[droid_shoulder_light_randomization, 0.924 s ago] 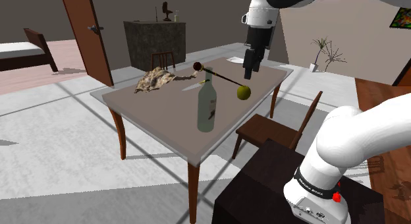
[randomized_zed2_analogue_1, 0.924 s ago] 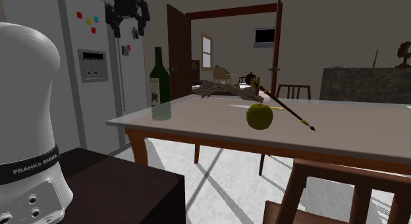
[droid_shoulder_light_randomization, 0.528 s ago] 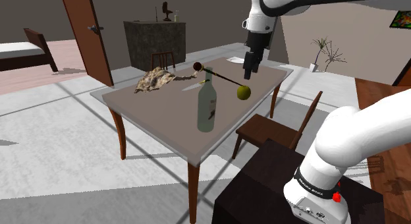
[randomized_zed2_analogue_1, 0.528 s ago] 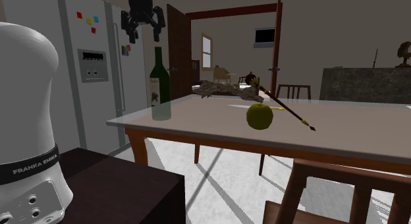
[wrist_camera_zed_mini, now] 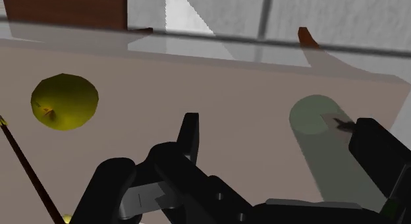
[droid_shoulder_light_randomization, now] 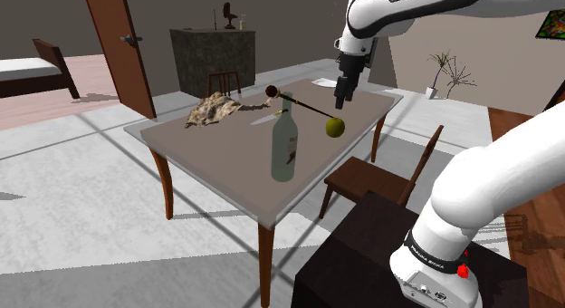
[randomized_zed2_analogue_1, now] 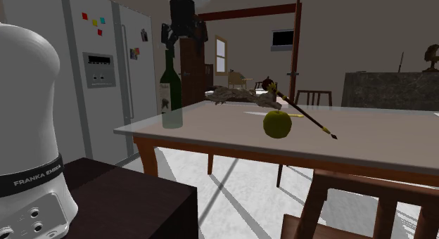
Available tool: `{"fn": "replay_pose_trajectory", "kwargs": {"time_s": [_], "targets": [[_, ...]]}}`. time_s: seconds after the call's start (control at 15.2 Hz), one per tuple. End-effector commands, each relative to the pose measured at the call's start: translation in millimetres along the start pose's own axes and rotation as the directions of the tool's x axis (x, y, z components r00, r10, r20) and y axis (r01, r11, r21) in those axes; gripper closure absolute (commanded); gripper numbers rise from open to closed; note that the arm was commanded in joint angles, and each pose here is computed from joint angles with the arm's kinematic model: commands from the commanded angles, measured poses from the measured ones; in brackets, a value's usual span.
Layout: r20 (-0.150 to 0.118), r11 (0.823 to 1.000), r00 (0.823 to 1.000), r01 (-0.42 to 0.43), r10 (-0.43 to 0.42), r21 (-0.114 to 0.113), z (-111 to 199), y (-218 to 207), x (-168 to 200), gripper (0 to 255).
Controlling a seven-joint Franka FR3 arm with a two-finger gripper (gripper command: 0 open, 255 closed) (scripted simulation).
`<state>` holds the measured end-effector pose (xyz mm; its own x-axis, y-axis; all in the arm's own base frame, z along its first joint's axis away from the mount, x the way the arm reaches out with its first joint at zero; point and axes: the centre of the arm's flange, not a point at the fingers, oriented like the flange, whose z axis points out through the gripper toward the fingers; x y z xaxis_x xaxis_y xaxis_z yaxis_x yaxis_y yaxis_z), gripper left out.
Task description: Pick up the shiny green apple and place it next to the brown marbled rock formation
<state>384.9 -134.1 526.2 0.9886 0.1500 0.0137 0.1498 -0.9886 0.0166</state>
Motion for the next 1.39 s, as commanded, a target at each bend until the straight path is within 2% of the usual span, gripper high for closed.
{"fn": "replay_pose_trajectory", "kwargs": {"time_s": [0.0, 1.32], "targets": [[-0.005, 1.0, 1.0, -0.001, 0.001, 0.002, 11.8, 24.4, 7.4, 0], [-0.044, 0.999, 0.999, -0.018, 0.02, 0.029, 113.2, 260.5, 76.6, 0]]}}
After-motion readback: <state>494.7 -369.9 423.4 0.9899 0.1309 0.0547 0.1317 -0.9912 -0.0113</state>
